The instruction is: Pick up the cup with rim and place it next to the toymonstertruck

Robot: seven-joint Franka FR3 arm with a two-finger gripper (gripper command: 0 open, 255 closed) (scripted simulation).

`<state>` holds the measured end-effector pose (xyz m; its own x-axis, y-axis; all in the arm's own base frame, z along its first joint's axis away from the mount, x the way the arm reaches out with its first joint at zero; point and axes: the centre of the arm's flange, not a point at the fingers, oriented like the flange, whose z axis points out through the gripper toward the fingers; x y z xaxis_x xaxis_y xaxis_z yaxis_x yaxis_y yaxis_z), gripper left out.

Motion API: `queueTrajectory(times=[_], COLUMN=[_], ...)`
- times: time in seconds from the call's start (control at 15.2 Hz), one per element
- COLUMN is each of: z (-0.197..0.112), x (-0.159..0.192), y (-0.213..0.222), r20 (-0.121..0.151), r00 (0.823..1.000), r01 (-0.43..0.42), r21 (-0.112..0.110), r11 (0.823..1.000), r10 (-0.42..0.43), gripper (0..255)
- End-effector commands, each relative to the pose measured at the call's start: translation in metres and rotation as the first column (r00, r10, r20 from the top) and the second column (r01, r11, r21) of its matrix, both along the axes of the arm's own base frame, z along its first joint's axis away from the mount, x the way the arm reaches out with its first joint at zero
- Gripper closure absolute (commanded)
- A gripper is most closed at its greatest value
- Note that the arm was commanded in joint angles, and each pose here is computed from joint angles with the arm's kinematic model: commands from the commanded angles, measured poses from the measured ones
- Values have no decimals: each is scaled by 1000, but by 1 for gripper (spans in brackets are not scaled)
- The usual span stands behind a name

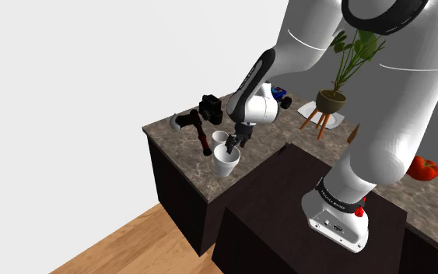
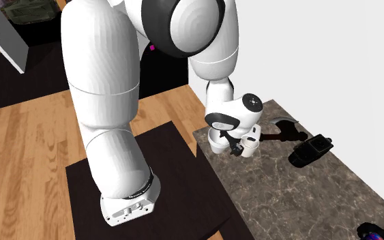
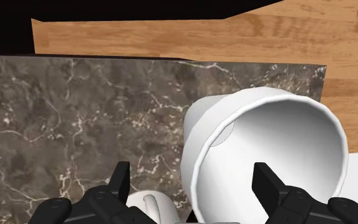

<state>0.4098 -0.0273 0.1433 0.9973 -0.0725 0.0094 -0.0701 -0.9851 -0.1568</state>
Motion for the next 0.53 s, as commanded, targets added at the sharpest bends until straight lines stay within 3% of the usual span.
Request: queueTrajectory(times=[0.0, 0.46], z=[-12, -20], x=[0, 0], y=[0, 2], r20=[0, 0], r00=[1000, 1000], r01=[0, 0], r21=[0, 0], r11=[1000, 1000], r10=[0, 0], gripper=[0, 0])
